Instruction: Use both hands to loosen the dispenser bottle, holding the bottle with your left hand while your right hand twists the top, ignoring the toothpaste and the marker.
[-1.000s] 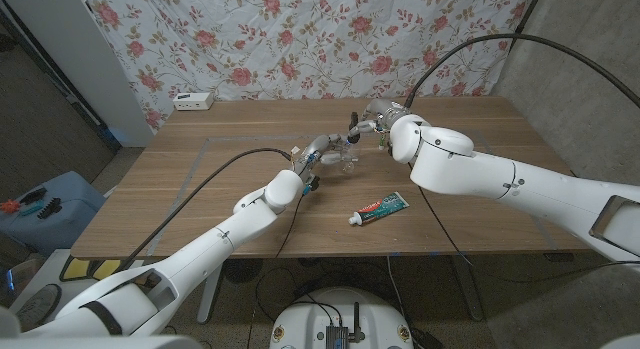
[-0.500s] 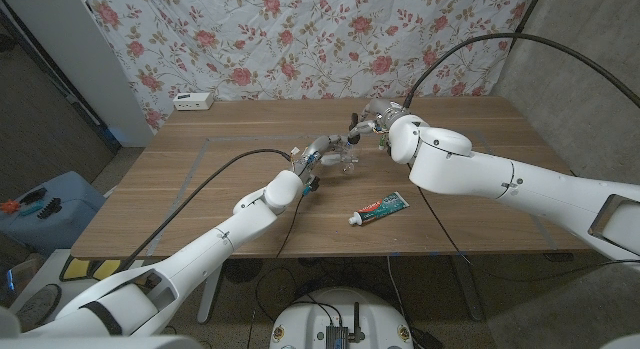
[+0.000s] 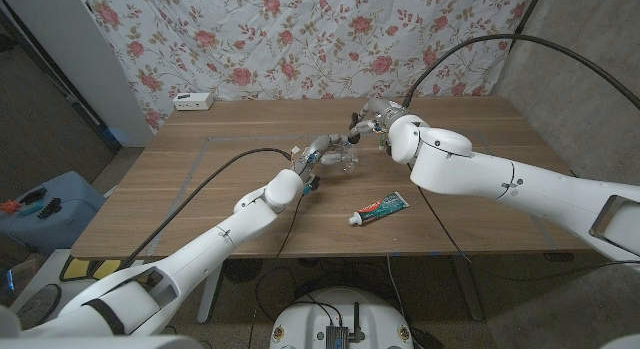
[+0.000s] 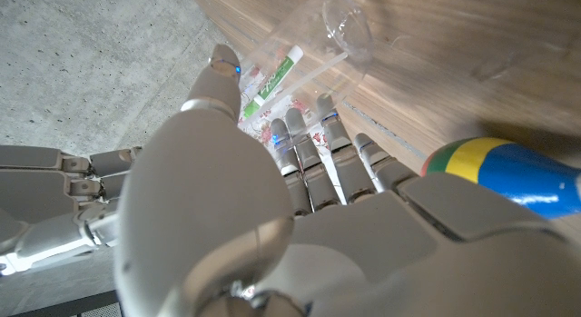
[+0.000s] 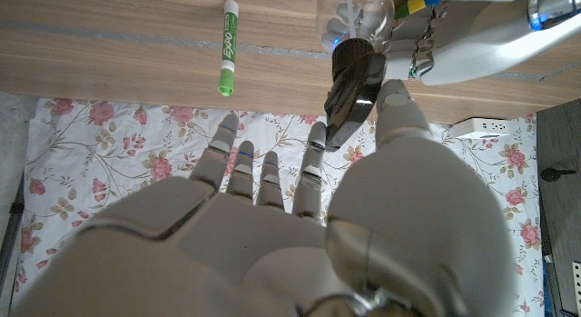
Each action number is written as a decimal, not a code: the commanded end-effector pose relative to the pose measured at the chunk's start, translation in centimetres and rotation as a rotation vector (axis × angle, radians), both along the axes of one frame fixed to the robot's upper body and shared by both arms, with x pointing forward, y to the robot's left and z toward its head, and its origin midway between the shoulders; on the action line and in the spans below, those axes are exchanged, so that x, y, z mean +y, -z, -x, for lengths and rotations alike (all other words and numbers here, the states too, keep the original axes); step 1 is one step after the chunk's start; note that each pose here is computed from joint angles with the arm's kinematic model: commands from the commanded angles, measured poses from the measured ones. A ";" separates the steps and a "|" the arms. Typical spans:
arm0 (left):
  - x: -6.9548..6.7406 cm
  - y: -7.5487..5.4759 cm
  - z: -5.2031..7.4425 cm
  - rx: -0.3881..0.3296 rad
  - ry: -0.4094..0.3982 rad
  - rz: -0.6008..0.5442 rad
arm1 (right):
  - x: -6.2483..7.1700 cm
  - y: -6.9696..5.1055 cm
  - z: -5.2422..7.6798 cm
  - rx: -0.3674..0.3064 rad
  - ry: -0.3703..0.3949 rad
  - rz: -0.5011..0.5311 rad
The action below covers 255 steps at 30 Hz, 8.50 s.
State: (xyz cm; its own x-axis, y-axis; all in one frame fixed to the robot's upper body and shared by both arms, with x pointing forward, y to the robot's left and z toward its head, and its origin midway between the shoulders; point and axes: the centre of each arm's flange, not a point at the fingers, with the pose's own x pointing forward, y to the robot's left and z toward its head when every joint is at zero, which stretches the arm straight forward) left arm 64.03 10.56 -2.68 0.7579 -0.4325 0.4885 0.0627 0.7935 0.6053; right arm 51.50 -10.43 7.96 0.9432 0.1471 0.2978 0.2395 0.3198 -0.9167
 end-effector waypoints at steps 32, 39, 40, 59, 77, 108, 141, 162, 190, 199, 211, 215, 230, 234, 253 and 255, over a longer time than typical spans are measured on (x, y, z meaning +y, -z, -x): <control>-0.3 0.0 -0.6 0.015 0.010 -0.007 | -1.7 -0.6 -1.2 0.024 -0.125 -0.083; -0.5 0.0 -0.6 0.017 0.009 -0.009 | -2.0 -0.6 -1.3 0.032 -0.141 -0.098; -0.5 0.0 -0.6 0.015 0.012 -0.009 | -2.0 -0.6 -1.3 0.032 -0.145 -0.101; -0.8 0.3 -0.2 0.012 0.024 -0.013 | -3.0 -0.6 -1.4 0.051 -0.206 -0.149; -0.9 0.1 -0.2 0.016 0.026 -0.020 | -3.4 -0.8 -1.5 0.049 -0.236 -0.175; -0.7 0.3 -0.7 0.025 0.029 -0.014 | -3.2 -1.6 -2.1 0.061 -0.229 -0.144; -0.7 0.5 -0.2 0.014 0.037 -0.013 | -5.4 -2.7 0.7 0.010 -0.142 -0.150; -0.6 -0.1 -0.9 0.008 0.026 -0.013 | -4.7 -2.7 1.4 0.020 -0.093 -0.146; -1.0 -0.2 -1.1 0.010 0.023 -0.014 | -2.6 -2.0 1.1 0.123 0.040 -0.047; -1.0 -0.1 -1.0 0.009 0.025 -0.015 | -2.4 -1.8 0.9 0.138 0.051 -0.040; -1.2 -0.1 -1.1 0.012 0.025 -0.017 | -1.8 -1.4 0.4 0.148 0.066 -0.025; -1.3 -0.1 -1.1 0.013 0.027 -0.019 | -1.6 -1.3 0.2 0.157 0.071 -0.014; -1.5 -0.3 -1.4 0.014 0.035 -0.019 | -1.4 -1.2 -0.5 0.176 0.089 0.007; -1.5 -0.3 -1.4 0.015 0.034 -0.020 | -1.3 -1.2 -0.5 0.174 0.090 0.009; -1.5 -0.1 -1.2 0.019 0.036 -0.020 | -1.1 -0.8 -0.4 0.136 0.062 -0.006; -1.5 0.0 -1.2 0.020 0.036 -0.019 | -1.2 -0.8 -0.4 0.130 0.053 -0.014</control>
